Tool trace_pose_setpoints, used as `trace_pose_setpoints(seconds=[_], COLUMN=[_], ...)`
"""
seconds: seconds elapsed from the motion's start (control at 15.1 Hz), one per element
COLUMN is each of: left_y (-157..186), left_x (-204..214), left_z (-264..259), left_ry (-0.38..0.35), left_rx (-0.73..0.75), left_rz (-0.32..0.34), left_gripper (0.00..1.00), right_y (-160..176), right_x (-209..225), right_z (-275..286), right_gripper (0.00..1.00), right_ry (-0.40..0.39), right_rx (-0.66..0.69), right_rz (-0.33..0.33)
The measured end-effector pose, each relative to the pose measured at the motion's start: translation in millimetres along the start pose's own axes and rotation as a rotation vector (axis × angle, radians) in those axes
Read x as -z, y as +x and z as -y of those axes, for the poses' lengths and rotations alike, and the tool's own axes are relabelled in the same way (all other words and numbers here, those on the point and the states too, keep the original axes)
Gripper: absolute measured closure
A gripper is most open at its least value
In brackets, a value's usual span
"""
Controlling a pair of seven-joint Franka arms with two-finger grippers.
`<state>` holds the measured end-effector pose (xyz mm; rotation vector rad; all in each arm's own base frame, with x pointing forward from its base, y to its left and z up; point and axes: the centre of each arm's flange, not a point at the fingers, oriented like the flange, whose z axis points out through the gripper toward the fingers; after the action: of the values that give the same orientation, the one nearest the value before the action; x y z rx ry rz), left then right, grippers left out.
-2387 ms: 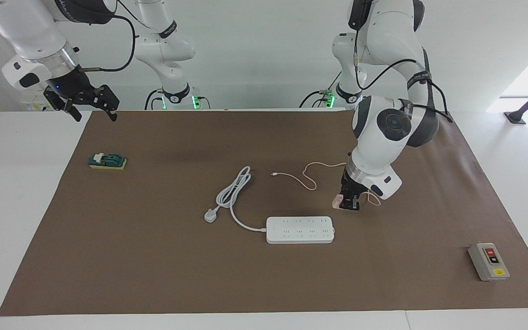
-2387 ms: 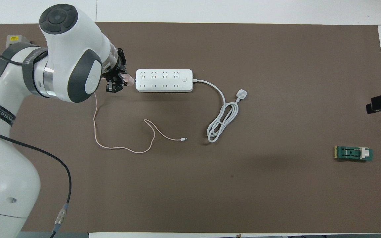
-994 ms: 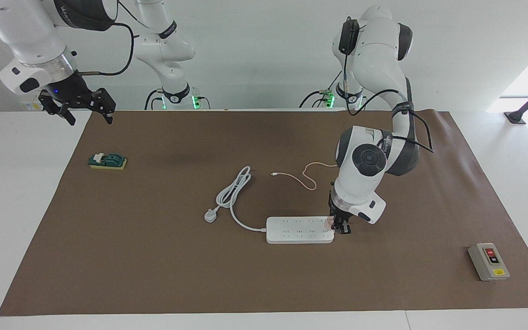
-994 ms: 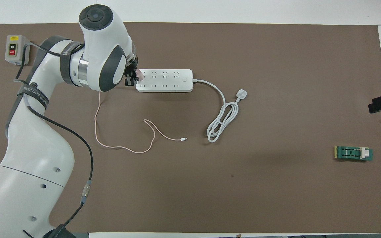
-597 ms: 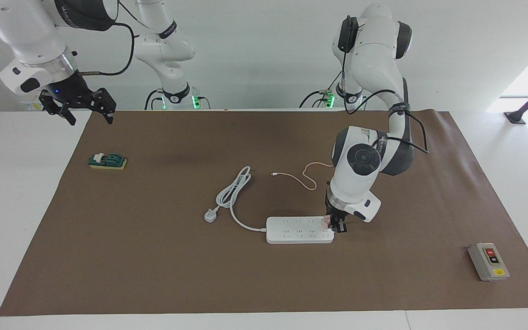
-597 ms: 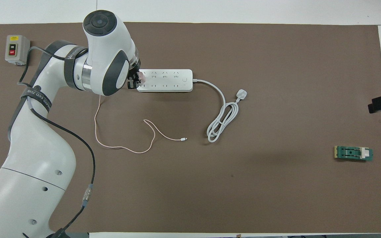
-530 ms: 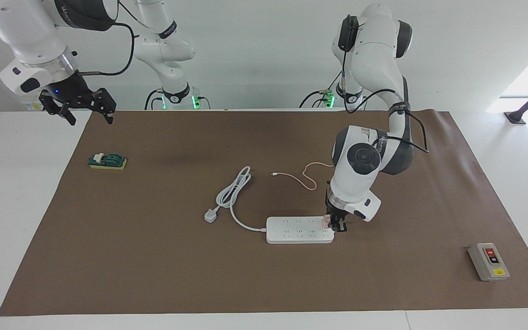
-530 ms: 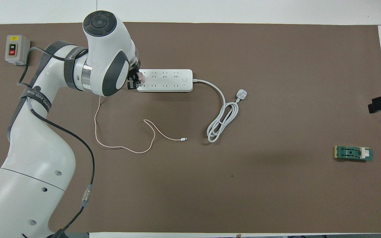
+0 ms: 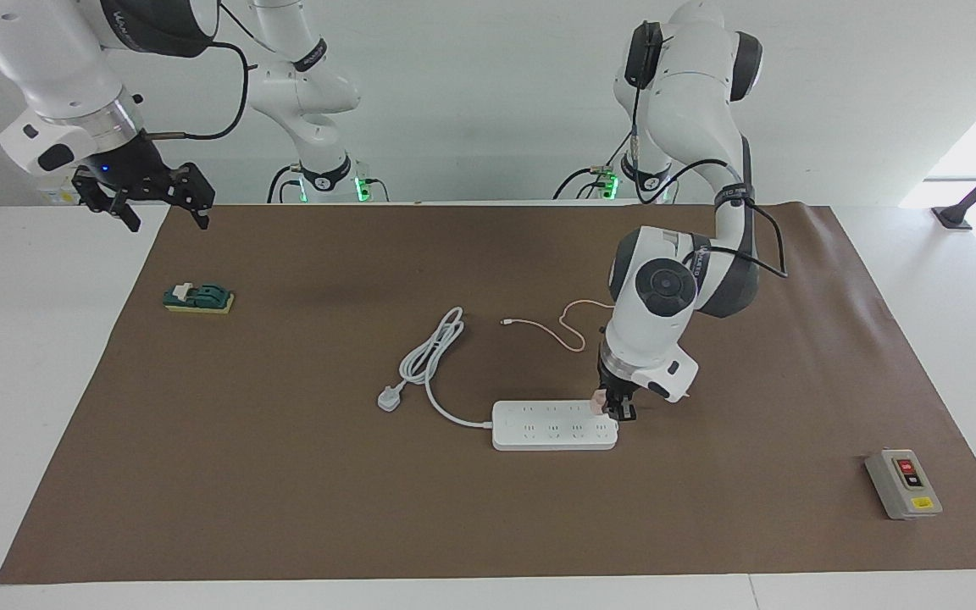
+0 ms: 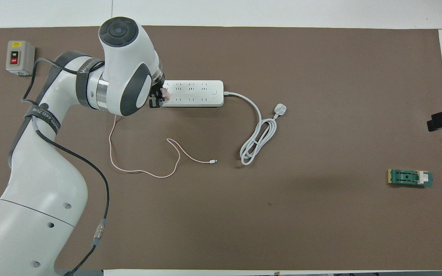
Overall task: Plug charger into power strip
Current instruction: 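Push the charger into the power strip socket with the left gripper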
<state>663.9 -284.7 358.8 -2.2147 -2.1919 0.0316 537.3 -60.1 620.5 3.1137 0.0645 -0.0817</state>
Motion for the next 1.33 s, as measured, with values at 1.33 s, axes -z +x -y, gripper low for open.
trace_pose_setpoints(seconds=[1.33], left_y=[0], left_x=[-12], left_z=[8], left_ry=[-0.022], left_rx=[-0.005], left_rz=[0.009], left_gripper=[0.69], right_y=[0], right_x=[0], right_z=[0], right_gripper=[0.00], right_ry=[0.000], right_rx=[0.000], right_rz=[0.000])
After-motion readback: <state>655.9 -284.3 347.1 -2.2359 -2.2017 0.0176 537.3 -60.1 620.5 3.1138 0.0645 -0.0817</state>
